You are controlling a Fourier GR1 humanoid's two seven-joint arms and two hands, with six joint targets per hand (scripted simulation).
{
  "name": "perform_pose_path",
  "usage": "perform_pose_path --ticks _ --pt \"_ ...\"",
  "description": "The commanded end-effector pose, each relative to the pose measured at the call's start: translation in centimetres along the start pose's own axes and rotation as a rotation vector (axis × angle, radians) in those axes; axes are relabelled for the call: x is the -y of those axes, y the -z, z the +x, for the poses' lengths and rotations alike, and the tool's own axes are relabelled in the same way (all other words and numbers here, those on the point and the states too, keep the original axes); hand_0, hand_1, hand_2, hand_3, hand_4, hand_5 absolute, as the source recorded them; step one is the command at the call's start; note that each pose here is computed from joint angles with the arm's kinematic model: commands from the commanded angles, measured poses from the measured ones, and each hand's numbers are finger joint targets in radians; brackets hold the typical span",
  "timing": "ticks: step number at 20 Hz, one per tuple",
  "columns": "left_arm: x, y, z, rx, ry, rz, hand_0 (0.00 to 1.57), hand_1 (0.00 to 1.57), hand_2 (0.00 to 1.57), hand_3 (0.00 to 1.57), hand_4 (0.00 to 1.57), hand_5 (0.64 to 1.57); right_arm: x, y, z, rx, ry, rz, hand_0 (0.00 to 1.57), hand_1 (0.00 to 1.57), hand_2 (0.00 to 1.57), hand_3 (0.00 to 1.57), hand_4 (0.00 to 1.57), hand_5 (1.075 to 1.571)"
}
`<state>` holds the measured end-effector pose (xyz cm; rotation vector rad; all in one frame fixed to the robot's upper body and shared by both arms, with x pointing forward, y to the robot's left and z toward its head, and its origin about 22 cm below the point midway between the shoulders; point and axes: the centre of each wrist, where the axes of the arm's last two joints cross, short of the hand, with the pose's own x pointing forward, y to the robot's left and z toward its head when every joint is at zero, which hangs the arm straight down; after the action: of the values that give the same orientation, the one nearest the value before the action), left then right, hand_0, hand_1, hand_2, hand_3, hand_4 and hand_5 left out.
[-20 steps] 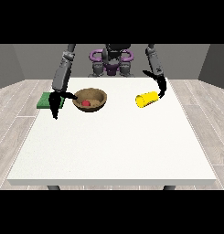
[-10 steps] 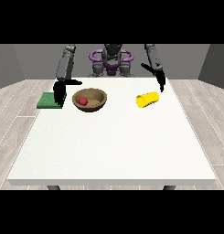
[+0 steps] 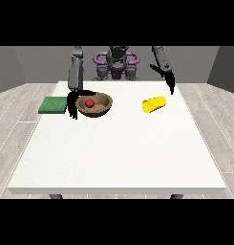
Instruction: Pick the cup and pour the ball into the bowl, then pick the bowl and place it on the pad
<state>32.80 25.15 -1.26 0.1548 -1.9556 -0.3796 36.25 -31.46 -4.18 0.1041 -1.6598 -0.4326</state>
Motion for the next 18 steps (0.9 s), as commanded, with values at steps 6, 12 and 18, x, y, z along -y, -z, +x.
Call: perform_pose_path --ticks 6,12,18 --pt "-1.5 0.2 1.5 0.057 0.021 -0.039 0.0 0.0 0.0 0.0 0.0 0.683 0.8 -1.7 -2.3 -0.146 -0.021 -0.148 0.0 0.0 0.0 0.0 0.47 1.551" --pt "0.9 4.2 5.0 0.224 0.012 -0.123 0.0 0.0 0.0 0.0 0.0 0.714 7.4 -4.3 -0.7 -0.172 -0.705 -0.14 1.57 1.57 1.57 1.57 1.2 1.559" --pt "1.9 5.9 6.9 0.266 0.007 -0.16 0.0 0.0 0.0 0.0 0.0 0.715 12.6 -4.3 4.3 -0.138 -0.995 -0.311 1.57 1.57 1.57 1.57 1.29 1.569"
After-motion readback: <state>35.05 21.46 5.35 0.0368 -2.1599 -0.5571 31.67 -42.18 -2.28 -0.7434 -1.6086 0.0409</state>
